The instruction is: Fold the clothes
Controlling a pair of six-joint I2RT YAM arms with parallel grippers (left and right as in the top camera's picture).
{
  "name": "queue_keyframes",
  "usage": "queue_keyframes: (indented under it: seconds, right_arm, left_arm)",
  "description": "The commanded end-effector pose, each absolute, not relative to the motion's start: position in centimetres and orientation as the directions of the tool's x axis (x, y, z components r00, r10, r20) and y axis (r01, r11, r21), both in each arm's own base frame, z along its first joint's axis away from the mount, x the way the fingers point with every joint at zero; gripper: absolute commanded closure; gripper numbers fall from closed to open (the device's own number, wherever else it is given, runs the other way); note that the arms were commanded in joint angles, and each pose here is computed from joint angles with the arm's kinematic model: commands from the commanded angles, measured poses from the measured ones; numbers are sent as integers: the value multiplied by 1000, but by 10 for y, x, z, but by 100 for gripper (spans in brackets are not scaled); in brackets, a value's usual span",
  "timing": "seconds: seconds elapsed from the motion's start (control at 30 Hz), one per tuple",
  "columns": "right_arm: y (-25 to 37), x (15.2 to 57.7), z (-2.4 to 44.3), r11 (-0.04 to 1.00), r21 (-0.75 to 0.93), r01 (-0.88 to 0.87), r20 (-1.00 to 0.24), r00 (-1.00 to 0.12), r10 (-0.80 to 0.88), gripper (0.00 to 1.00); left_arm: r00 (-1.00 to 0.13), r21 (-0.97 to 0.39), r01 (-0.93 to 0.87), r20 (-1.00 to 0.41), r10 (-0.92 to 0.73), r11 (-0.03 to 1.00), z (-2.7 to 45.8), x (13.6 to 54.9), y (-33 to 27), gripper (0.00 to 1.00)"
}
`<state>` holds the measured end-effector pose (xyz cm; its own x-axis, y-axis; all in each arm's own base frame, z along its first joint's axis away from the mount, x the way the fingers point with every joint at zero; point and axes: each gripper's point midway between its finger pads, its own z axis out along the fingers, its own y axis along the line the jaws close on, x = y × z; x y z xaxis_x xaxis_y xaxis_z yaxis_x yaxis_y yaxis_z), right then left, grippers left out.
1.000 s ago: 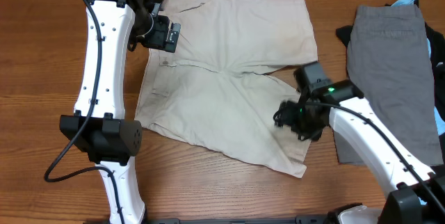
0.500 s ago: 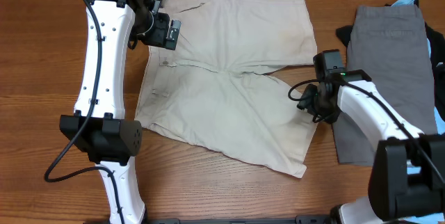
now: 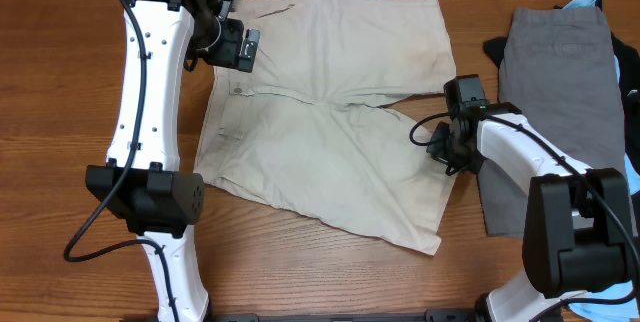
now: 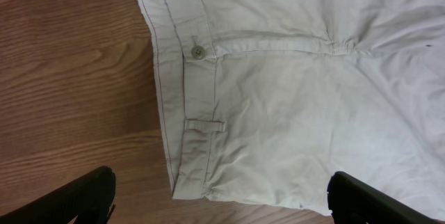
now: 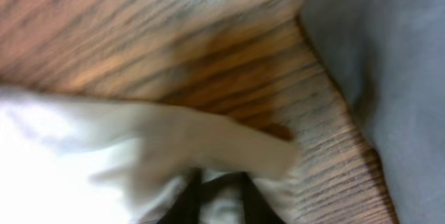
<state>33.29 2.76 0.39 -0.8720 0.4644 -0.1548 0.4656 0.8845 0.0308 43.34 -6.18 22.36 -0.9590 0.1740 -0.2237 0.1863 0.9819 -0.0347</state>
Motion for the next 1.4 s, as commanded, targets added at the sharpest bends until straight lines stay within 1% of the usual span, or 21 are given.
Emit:
queue_keyframes:
  seconds: [0.0,0.1,0.23,0.37,0.4,0.43,0.47,0.5,0.53,0.57,0.6,0.63,0.7,0.8,0.87,0.9,1.1,1.23,1.33,1.37]
  right_arm:
    - [27,339,3,885,37,464,-182,-867,463,96]
    - [28,355,11,890,66,452,-229,-861,454,96]
    - [18,394,42,899,107,425,-324,-840,436,96]
    - [-9,413,61,875,131,466,-373,-794,479,96]
    - [-24,420,64,867,159,472,-390,-777,494,96]
    - [-27,422,65,874,178,453,-393,-781,485,96]
    - [-28,424,67,881,201,429,-392,-789,473,89]
    - [-28,425,67,888,218,405,-389,-798,460,68]
    - [-26,425,68,895,233,381,-381,-810,445,49]
    - [-25,424,69,896,239,374,-374,-817,440,43]
    - [-21,422,72,899,248,360,-356,-830,430,34]
    - [-19,421,77,899,257,354,-343,-836,428,32]
    - [-13,420,88,898,278,342,-326,-846,423,30]
    - [4,416,113,891,350,290,-288,-872,397,30]
    - [7,411,115,887,362,287,-268,-879,394,30]
    - [8,404,113,885,358,297,-239,-887,394,30]
    - [10,392,109,898,338,280,-203,-911,360,30]
    - [10,390,109,899,337,280,-198,-912,358,30]
    - [10,390,109,899,336,280,-199,-912,358,30]
    - [10,390,109,899,336,280,-198,-912,358,30]
  left_arm:
    - [-950,-26,202,-247,190,979,231,434,-62,0]
    - [-950,-26,202,-247,190,979,231,434,-62,0]
    - [-949,-25,202,-253,190,979,232,435,-62,0]
    - [-949,-19,202,-250,191,979,231,435,-61,0]
    - [-949,-1,197,-250,191,980,231,436,-58,0]
    - [-949,4,196,-251,191,981,231,436,-57,0]
    - [-949,4,196,-253,190,981,231,437,-57,0]
    - [-948,4,195,-254,190,981,232,437,-57,0]
    - [-948,4,195,-255,190,981,232,437,-57,0]
    - [-948,4,195,-256,190,981,232,437,-57,0]
    - [-948,4,195,-257,190,981,230,439,-57,0]
    - [-948,3,195,-256,189,981,226,443,-57,0]
    - [-948,3,195,-256,189,981,218,450,-58,0]
    - [-949,-2,186,-259,179,982,190,475,-62,0]
    - [-956,-7,172,-242,165,985,169,486,-63,0]
    - [-962,-9,169,-219,163,986,152,491,-63,0]
    - [-983,-7,167,-80,166,986,83,493,-62,1]
    - [-991,12,135,-23,135,991,60,489,-58,2]
    - [-993,15,119,9,119,993,46,487,-57,9]
    - [-995,26,99,12,98,995,42,488,-55,9]
